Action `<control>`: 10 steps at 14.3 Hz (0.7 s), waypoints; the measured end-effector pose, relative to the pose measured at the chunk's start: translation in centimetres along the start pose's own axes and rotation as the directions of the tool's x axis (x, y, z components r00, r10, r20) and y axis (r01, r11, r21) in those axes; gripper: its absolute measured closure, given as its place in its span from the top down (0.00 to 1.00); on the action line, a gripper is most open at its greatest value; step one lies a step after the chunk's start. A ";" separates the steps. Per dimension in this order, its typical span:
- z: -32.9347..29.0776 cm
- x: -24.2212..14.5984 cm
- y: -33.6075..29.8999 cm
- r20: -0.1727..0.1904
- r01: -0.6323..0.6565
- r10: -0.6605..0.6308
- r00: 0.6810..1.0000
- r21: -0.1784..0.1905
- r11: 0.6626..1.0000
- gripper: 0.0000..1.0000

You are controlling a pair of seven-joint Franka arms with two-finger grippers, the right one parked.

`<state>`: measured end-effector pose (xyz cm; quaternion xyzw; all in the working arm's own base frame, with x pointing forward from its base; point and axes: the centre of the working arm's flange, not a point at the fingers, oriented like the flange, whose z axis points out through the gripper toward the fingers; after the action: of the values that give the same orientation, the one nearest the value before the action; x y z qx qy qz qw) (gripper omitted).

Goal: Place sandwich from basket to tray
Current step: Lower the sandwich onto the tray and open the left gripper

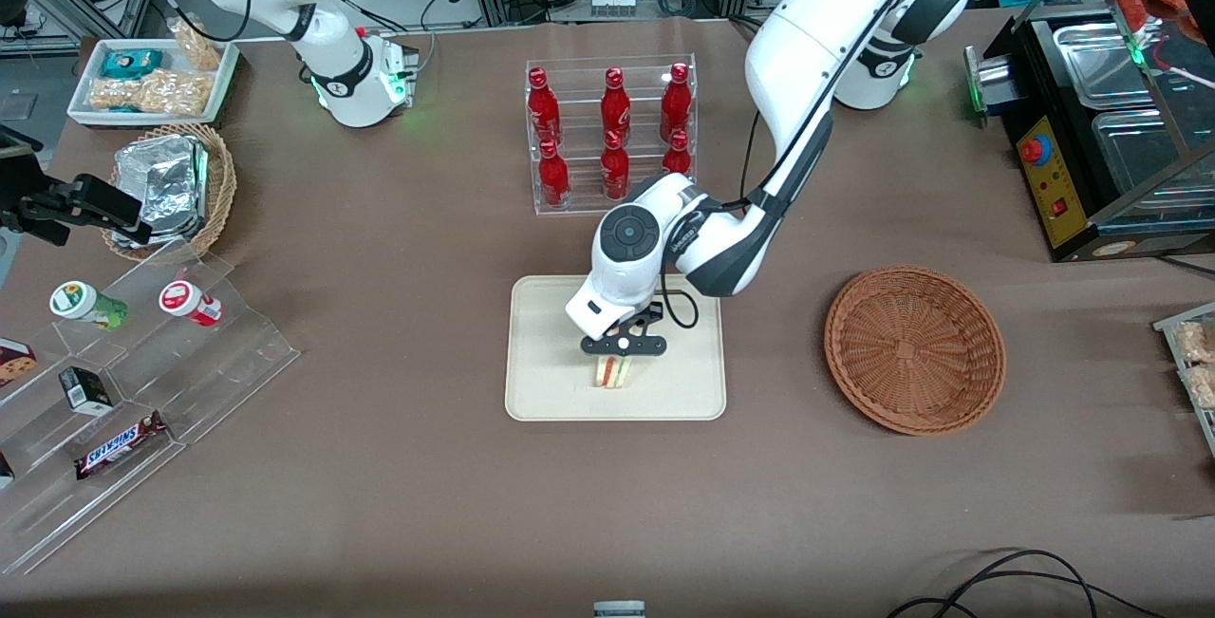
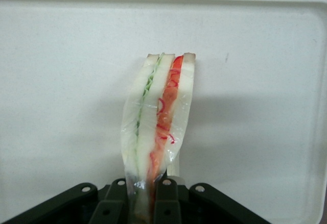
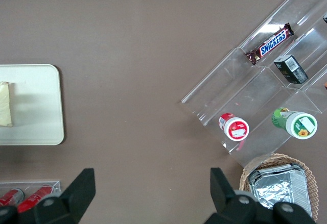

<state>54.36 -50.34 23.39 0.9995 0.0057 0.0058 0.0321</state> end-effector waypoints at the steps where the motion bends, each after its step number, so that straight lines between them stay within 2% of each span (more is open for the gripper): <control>1: 0.1 0.2 -0.1 -0.005 0.020 -0.020 1.000 -0.002 1.000 0.15; 7: -0.9 1.0 0.0 -0.024 0.108 -0.108 0.994 -0.019 0.994 0.15; 9: -0.6 0.9 0.0 -0.020 0.152 -0.153 0.988 -0.018 0.988 0.30; 10: -0.6 0.9 0.1 -0.020 0.170 -0.171 0.985 -0.021 0.985 0.41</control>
<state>55.23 -50.42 24.05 0.9948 0.0915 0.0141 0.0418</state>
